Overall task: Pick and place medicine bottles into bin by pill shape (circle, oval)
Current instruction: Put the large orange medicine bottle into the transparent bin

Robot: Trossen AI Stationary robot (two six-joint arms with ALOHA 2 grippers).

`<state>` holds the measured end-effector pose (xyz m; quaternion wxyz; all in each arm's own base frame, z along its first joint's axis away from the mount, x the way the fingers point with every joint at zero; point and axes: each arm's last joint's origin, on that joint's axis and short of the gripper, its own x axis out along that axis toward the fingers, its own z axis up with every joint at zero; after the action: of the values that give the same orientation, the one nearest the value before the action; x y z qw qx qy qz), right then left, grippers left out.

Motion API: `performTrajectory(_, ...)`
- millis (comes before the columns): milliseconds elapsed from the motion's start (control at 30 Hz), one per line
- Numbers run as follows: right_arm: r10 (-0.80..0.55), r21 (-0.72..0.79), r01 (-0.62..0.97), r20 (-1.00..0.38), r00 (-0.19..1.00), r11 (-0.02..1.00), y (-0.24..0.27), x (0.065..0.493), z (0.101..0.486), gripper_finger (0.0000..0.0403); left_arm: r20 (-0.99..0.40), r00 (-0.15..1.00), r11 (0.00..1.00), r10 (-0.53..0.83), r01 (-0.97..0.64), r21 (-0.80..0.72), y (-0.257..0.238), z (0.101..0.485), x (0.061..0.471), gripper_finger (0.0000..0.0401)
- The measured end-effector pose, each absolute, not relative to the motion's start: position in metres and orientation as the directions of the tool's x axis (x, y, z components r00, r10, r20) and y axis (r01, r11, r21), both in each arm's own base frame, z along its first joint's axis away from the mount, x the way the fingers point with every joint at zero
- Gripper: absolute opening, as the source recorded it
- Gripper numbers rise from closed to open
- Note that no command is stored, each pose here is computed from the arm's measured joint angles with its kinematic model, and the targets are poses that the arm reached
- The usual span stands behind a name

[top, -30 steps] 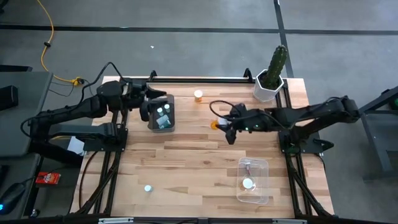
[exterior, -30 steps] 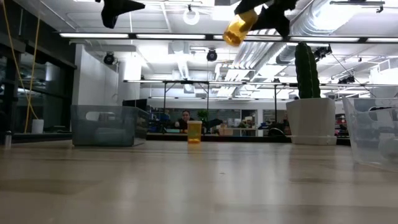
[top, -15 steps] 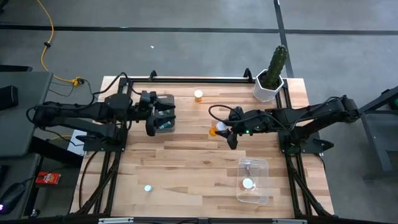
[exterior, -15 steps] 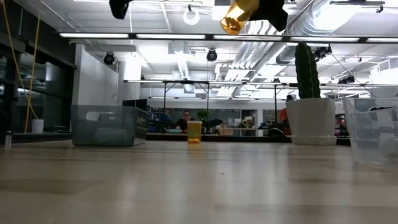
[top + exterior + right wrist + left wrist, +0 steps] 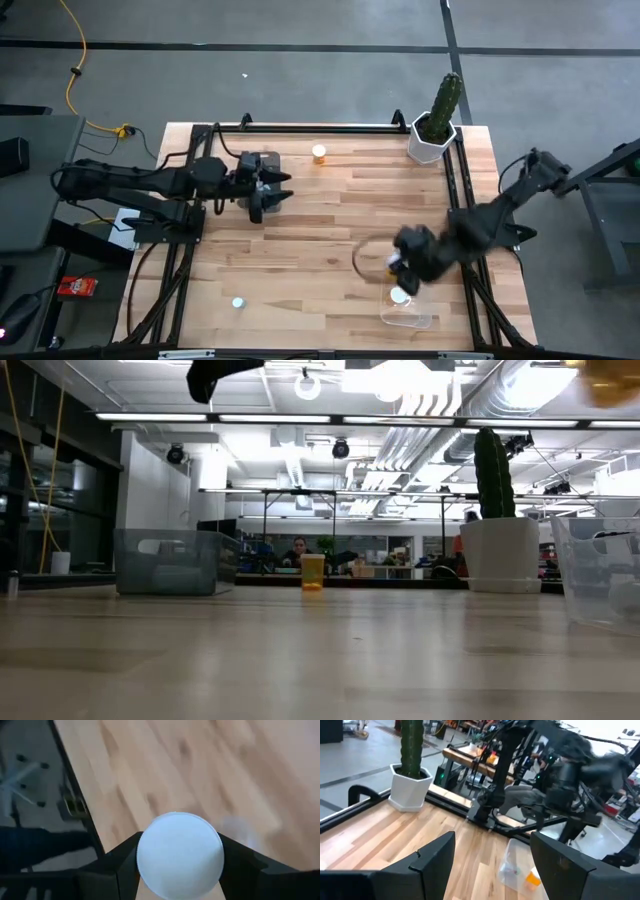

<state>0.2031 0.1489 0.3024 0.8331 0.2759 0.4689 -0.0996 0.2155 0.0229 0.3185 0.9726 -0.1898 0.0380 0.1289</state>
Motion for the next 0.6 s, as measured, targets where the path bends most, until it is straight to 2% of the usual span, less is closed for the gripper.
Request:
performTrajectory(133,0.050,0.283,0.505,-0.903,0.426,0.815,0.181,0.187,0.279,0.0204,-0.134,0.961,0.892,0.243,-0.276,-0.357,0.025,0.316,0.218,0.0245)
performTrajectory(333,-0.115,0.070,0.603,-0.958,0.262,0.795,0.199,0.175,0.246,0.0204,-0.135,0.952,0.883,0.274,-0.305,-0.357,0.032,0.316,0.217,0.0245)
performTrajectory(600,-0.158,0.030,0.610,-0.955,0.251,0.792,0.217,0.189,0.217,0.0204,-0.135,0.951,0.880,0.279,-0.309,-0.360,0.036,0.316,0.217,0.0245)
